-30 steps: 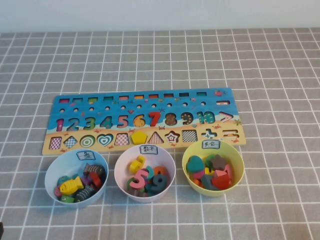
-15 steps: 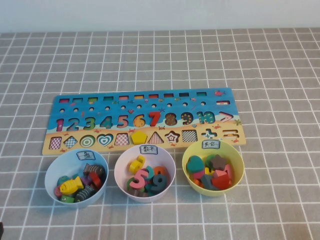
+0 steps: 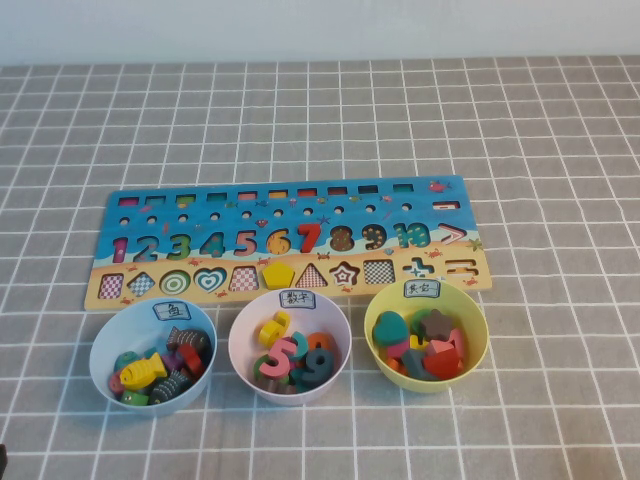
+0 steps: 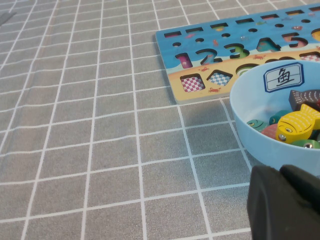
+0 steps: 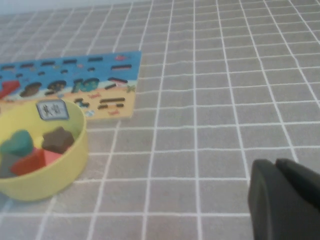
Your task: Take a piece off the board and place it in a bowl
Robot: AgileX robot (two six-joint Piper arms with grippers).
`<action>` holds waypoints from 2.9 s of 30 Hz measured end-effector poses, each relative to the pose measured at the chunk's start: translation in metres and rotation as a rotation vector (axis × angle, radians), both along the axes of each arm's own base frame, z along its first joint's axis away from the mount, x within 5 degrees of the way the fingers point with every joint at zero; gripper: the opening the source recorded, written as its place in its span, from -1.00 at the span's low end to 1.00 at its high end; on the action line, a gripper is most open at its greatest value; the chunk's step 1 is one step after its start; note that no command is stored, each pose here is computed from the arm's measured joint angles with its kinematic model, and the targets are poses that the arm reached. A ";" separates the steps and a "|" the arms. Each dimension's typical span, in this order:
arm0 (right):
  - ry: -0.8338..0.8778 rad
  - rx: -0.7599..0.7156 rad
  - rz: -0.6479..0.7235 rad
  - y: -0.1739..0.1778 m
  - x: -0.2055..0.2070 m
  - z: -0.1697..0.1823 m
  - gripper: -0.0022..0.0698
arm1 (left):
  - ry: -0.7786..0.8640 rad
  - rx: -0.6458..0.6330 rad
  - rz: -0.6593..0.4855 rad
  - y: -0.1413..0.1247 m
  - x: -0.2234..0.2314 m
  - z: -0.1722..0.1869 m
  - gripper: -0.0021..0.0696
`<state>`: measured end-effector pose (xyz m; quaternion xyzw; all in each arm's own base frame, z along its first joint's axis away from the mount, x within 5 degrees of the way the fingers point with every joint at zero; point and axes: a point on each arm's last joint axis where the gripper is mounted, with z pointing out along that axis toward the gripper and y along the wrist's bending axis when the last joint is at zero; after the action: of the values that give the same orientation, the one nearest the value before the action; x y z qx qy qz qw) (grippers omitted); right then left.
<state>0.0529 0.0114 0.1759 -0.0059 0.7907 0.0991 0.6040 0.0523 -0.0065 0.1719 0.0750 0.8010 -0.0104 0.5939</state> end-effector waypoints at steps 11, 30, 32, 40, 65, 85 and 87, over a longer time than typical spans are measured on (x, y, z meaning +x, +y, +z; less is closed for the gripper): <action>-0.074 0.523 -0.027 0.006 0.002 0.016 -0.99 | 0.000 0.000 0.000 0.000 0.000 0.000 -0.94; 0.222 0.531 0.128 0.026 0.010 0.069 -0.99 | 0.000 0.000 0.000 0.000 0.000 0.000 -0.94; 0.313 0.455 0.154 0.030 0.018 0.082 -0.99 | 0.000 0.000 0.000 0.000 0.000 0.000 -0.94; 0.658 0.228 0.221 0.039 0.084 0.130 -0.99 | 0.000 0.000 0.000 0.000 0.000 0.000 -0.94; 0.763 -0.456 0.860 0.210 0.293 0.144 -0.99 | 0.000 0.000 0.000 0.000 0.000 0.000 -0.94; 0.410 -0.904 1.358 0.257 0.346 0.083 -0.18 | 0.000 0.000 0.000 0.000 0.000 0.000 -0.94; 0.410 -0.905 1.359 0.261 0.352 0.076 -0.04 | 0.000 0.000 0.000 0.000 0.000 0.000 -0.94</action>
<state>0.4050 0.2724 0.2515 -0.7044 0.6724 0.1138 0.1968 0.0523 -0.0065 0.1719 0.0750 0.8010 -0.0104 0.5939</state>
